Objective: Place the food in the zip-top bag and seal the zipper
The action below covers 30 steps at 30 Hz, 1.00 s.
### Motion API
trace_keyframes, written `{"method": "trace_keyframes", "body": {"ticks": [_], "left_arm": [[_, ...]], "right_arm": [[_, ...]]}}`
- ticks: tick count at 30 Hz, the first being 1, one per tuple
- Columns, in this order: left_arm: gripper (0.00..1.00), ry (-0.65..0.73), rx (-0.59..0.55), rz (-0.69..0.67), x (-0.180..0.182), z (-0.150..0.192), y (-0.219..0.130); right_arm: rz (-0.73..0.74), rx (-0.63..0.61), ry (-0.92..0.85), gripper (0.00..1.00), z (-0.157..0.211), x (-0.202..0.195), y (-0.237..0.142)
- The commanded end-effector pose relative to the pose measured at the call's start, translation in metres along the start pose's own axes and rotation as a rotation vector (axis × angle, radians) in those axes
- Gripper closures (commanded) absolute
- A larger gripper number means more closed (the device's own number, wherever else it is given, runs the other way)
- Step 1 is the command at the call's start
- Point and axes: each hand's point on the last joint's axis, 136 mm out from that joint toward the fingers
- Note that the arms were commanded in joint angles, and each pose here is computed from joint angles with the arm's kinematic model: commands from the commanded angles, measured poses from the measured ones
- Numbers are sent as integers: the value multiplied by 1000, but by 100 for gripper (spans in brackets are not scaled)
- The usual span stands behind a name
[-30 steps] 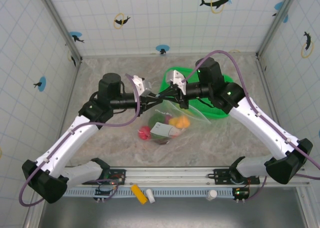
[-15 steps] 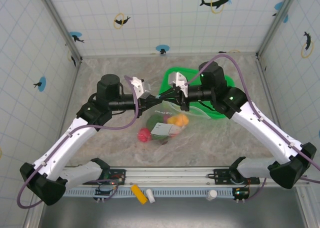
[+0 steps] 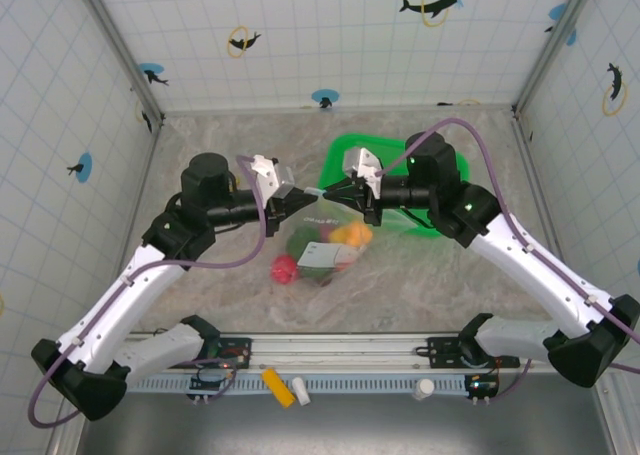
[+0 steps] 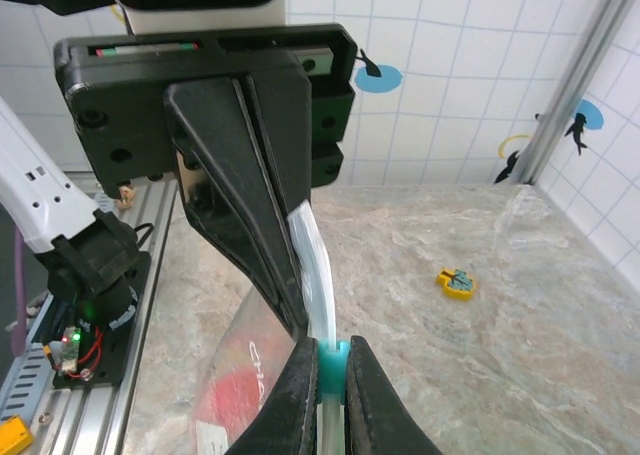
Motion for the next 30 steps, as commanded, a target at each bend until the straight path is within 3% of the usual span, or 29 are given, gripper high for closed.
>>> {"method": "trace_keyframes", "body": {"ticks": [1, 14, 19, 30], "left_arm": [[100, 119, -138, -134, 10, -49, -26], [100, 164, -185, -568, 55, -64, -79], [100, 178, -196, -641, 58, -70, -94], [100, 182, -188, -814, 71, -70, -122]], "right_arm": [[91, 106, 67, 100, 37, -11, -6], [244, 148, 125, 100, 71, -29, -31], [353, 165, 159, 100, 85, -49, -47], [434, 194, 201, 100, 107, -62, -61]]}}
Point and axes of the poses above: each hand's point on the last joint's axis, 136 mm out from that joint toward the fingers, its own y axis out along the fingers, its own x axis along the line the jaws close on, z = x × y, and after that the axes turned 5 degrees about y, right-handed
